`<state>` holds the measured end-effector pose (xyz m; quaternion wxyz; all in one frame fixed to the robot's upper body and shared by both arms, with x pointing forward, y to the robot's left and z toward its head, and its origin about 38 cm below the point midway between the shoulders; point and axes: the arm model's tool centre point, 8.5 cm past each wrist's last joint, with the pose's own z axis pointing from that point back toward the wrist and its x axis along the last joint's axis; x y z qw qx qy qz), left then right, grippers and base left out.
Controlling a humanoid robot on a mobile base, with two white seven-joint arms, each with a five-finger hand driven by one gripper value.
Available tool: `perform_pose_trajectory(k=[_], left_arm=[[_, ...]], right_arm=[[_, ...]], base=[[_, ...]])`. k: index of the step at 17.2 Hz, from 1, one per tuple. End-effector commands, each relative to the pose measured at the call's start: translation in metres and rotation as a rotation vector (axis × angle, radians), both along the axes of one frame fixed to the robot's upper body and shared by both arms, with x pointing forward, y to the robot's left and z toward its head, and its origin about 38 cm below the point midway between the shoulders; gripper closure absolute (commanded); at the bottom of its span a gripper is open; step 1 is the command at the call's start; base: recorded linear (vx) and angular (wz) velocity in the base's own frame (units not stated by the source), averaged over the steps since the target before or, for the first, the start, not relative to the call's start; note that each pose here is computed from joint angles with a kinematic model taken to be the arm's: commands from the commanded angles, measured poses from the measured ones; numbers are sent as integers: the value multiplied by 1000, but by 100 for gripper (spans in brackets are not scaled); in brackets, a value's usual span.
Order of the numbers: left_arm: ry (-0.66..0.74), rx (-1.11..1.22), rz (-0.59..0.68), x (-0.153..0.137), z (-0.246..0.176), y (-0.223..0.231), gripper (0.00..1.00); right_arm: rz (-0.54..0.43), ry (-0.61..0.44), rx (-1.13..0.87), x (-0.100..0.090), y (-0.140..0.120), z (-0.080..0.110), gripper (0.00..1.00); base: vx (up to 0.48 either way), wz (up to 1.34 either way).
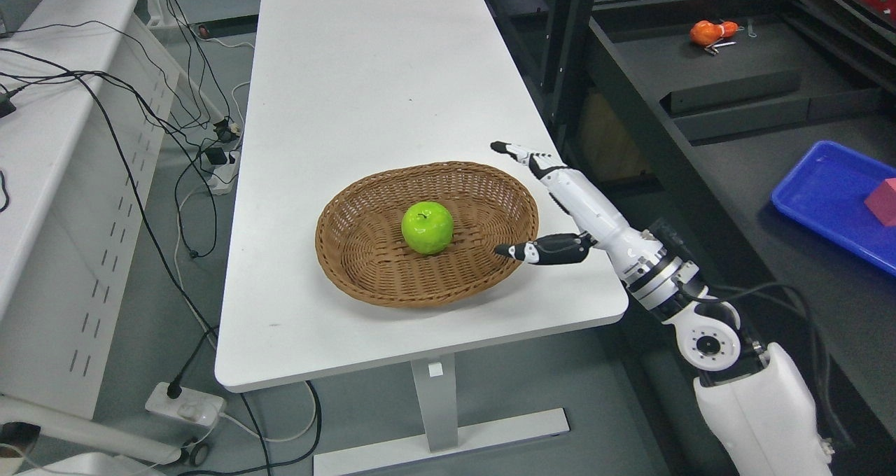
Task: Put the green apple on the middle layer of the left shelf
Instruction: 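Lower the right hand over the green apple and close fingers around it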
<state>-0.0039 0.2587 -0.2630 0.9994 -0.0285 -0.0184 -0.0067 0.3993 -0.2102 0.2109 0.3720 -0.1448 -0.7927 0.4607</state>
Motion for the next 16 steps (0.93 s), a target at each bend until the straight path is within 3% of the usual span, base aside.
perform_pose_trajectory(k=[1, 4, 10, 16], left_arm=[[1, 18, -1, 0, 1, 11, 0], [0, 18, -1, 0, 1, 11, 0], [0, 18, -1, 0, 1, 11, 0], [1, 18, -1, 0, 1, 11, 0]], right_arm=[[193, -5, -369, -15, 65, -38, 0], [225, 63, -486, -12, 61, -51, 0], [207, 89, -539, -4, 47, -54, 0], [218, 173, -652, -6, 25, -70, 0]], base=[[191, 59], [179, 102], [143, 97], [90, 34]])
